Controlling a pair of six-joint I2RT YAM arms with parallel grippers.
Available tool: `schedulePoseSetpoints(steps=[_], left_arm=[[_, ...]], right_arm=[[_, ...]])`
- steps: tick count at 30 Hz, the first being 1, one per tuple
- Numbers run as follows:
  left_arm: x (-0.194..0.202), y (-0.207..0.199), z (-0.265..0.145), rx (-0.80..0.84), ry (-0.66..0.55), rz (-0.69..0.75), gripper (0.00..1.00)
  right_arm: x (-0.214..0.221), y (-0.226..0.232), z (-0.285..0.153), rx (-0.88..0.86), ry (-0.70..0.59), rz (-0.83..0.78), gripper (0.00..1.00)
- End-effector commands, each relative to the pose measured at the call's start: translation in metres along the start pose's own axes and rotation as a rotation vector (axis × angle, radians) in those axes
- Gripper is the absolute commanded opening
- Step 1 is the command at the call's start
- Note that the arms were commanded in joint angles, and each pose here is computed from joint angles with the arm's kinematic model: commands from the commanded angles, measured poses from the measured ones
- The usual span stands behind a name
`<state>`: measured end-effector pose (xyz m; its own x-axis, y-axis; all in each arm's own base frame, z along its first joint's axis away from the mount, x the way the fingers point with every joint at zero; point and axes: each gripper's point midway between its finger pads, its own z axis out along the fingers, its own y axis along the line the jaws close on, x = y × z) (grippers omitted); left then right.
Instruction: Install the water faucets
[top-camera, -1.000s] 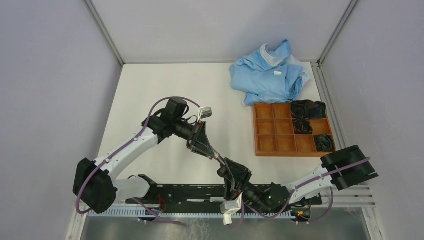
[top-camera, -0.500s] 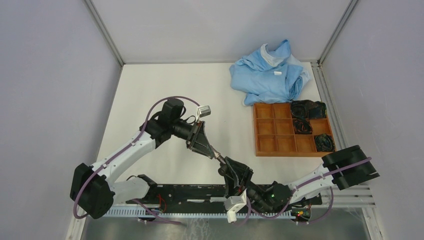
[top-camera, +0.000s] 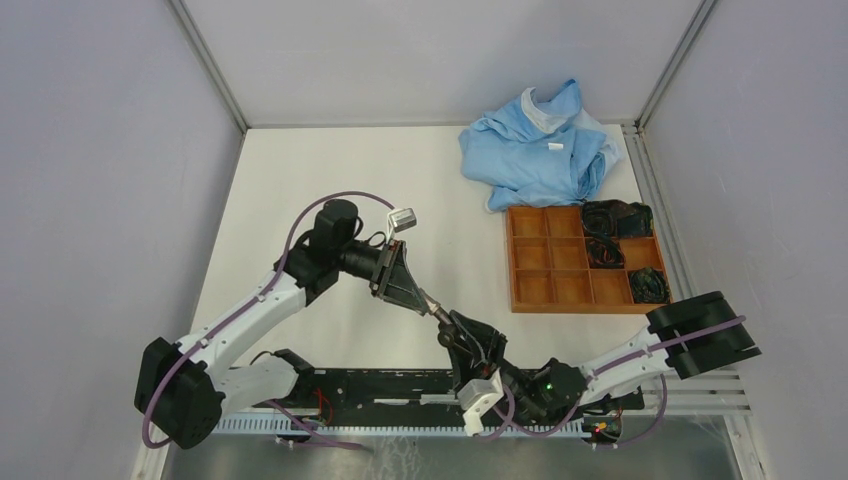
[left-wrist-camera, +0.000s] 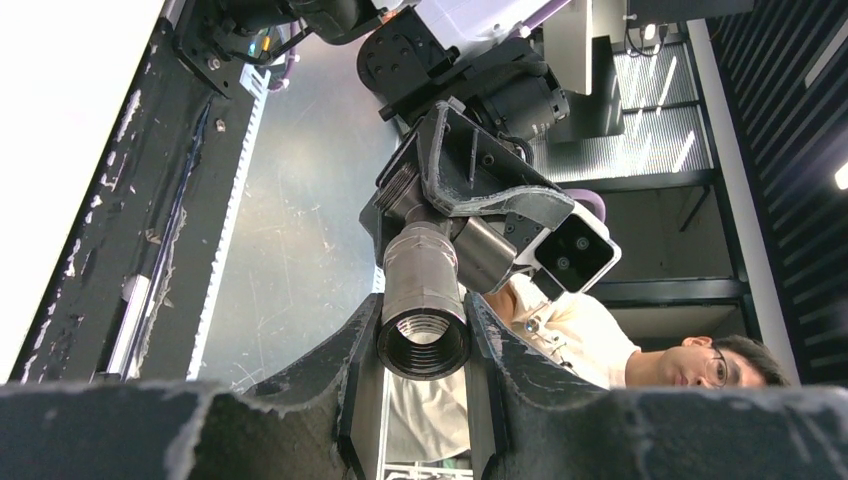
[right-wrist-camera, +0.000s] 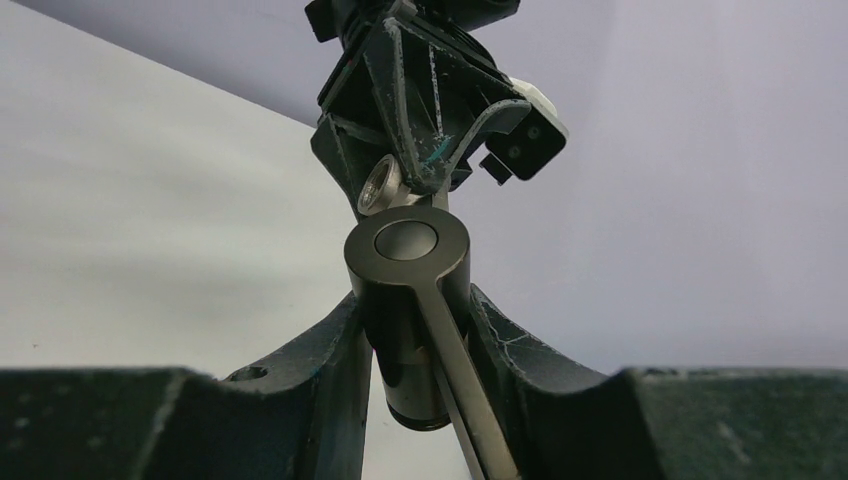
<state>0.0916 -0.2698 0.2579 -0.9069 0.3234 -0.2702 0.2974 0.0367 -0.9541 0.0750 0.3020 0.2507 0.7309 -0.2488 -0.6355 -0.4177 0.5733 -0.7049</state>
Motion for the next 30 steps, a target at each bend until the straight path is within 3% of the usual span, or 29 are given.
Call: schedulePoseSetpoints(steps=[1, 8, 26, 30], left_arm=[[0.004, -0.022, 0.0, 0.06, 0.018, 0.07, 0.02], [0.002, -0.032, -0.001, 0.085, 0.014, 0.12, 0.02], [0.004, -0.058, -0.005, 0.112, 0.036, 0.178, 0.02], [0.001, -0.059, -0.005, 0.107, 0.018, 0.201, 0.02]], right_arm=[[-0.018, -0.028, 0.006, 0.104, -0.087, 0.273, 0.0], [-0.017, -0.03, 0.007, 0.111, -0.104, 0.365, 0.0], [-0.018, -0.055, 0.015, 0.2, -0.135, 0.308, 0.0], [-0.024, -0.055, 0.019, 0.202, -0.157, 0.371, 0.0]])
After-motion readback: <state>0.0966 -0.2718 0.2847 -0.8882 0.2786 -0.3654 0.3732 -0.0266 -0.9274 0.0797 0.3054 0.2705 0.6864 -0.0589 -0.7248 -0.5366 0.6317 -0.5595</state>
